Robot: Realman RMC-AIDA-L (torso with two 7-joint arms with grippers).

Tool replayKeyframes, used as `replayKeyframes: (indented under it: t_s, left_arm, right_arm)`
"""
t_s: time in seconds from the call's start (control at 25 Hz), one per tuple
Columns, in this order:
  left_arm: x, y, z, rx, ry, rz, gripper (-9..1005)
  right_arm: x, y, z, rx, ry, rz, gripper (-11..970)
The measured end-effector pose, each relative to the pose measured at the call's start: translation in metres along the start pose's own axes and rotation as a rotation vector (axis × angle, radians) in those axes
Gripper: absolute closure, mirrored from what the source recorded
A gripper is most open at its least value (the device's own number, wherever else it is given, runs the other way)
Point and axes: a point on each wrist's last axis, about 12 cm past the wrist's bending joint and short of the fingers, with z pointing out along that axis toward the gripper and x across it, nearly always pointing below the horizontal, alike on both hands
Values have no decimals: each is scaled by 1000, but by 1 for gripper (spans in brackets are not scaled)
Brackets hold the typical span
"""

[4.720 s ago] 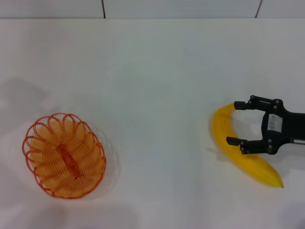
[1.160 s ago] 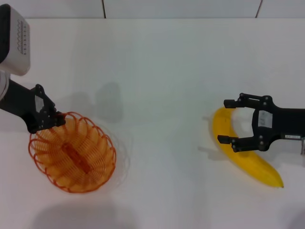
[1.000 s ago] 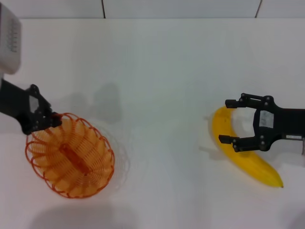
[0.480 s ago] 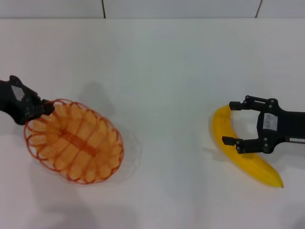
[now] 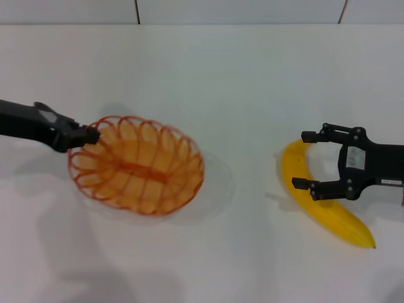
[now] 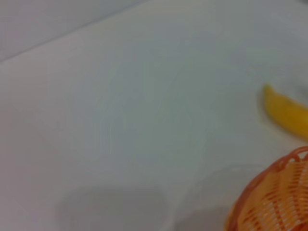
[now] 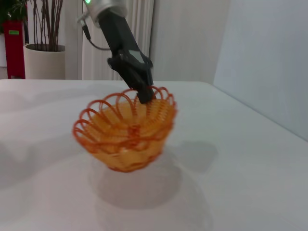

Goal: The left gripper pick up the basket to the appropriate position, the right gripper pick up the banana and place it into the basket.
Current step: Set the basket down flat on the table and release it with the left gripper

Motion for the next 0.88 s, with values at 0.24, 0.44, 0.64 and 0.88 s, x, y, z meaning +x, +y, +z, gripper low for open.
replayKeyframes:
  t_s: [0.24, 0.44, 0.64, 0.88]
  left_arm:
    - [-5, 1, 27, 71, -44, -146, 932]
    - [-7, -3, 45, 115, -23, -210, 932]
    - [3, -3, 56, 103, 60, -270, 932]
    - [4, -2, 59, 69, 121, -297, 933]
  right_arm:
    - [-2, -2, 2, -3, -3, -6, 66]
    - [-6, -5, 5, -8, -7, -17, 66]
    - [-9, -8, 8, -12, -12, -25, 66]
    - [-9, -8, 8, -13, -12, -25, 66]
